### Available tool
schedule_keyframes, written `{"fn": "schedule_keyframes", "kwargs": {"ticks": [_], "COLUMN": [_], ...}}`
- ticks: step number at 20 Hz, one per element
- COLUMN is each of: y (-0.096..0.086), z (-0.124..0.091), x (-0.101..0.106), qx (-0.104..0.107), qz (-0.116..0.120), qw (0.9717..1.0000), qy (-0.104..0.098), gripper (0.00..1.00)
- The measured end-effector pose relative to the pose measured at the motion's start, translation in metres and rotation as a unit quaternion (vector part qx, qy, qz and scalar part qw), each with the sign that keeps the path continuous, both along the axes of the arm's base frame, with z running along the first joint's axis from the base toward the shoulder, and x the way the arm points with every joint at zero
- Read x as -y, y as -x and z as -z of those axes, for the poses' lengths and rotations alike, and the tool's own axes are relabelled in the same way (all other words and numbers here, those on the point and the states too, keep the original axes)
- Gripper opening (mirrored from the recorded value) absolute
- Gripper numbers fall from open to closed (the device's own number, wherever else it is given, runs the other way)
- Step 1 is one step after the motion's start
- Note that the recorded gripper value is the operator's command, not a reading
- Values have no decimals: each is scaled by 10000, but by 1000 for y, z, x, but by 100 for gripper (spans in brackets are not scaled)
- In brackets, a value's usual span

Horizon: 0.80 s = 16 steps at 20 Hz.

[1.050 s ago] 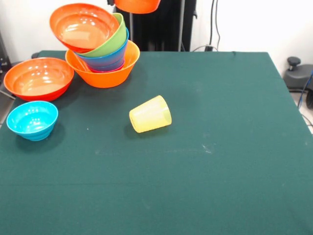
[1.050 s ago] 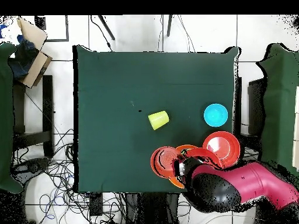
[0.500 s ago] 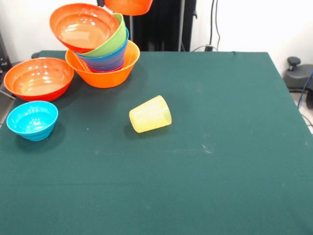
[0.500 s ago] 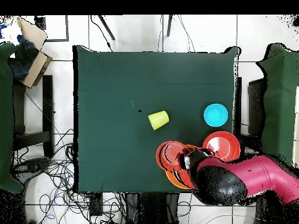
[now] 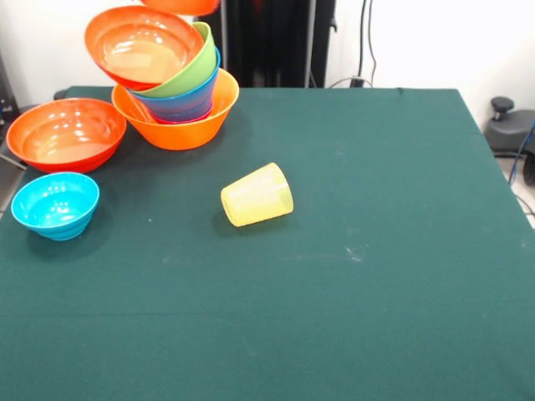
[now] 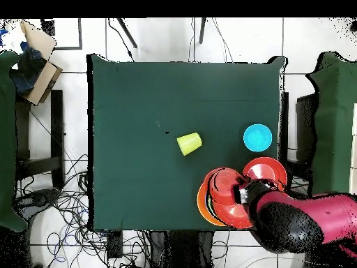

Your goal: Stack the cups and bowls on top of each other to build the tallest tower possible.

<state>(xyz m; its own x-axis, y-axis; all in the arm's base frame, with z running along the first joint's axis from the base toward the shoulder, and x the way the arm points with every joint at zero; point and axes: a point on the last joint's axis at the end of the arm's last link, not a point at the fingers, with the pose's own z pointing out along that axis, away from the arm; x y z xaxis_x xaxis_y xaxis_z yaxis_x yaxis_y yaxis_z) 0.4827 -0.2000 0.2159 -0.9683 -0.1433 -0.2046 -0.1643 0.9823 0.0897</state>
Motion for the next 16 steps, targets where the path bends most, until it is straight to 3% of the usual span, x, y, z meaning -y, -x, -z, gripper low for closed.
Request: {"fn": "schedule_keyframes", "kwargs": {"ticks": [6, 11, 16], "y": [16, 44, 70], "z": [-8, -18, -16], "x": [38, 73, 75], "qx": [135, 250, 171], "qz": [176, 353, 261], "qw": [9998, 9990, 9993], "qy": [26, 124, 205], "gripper": [0, 0, 0]}}
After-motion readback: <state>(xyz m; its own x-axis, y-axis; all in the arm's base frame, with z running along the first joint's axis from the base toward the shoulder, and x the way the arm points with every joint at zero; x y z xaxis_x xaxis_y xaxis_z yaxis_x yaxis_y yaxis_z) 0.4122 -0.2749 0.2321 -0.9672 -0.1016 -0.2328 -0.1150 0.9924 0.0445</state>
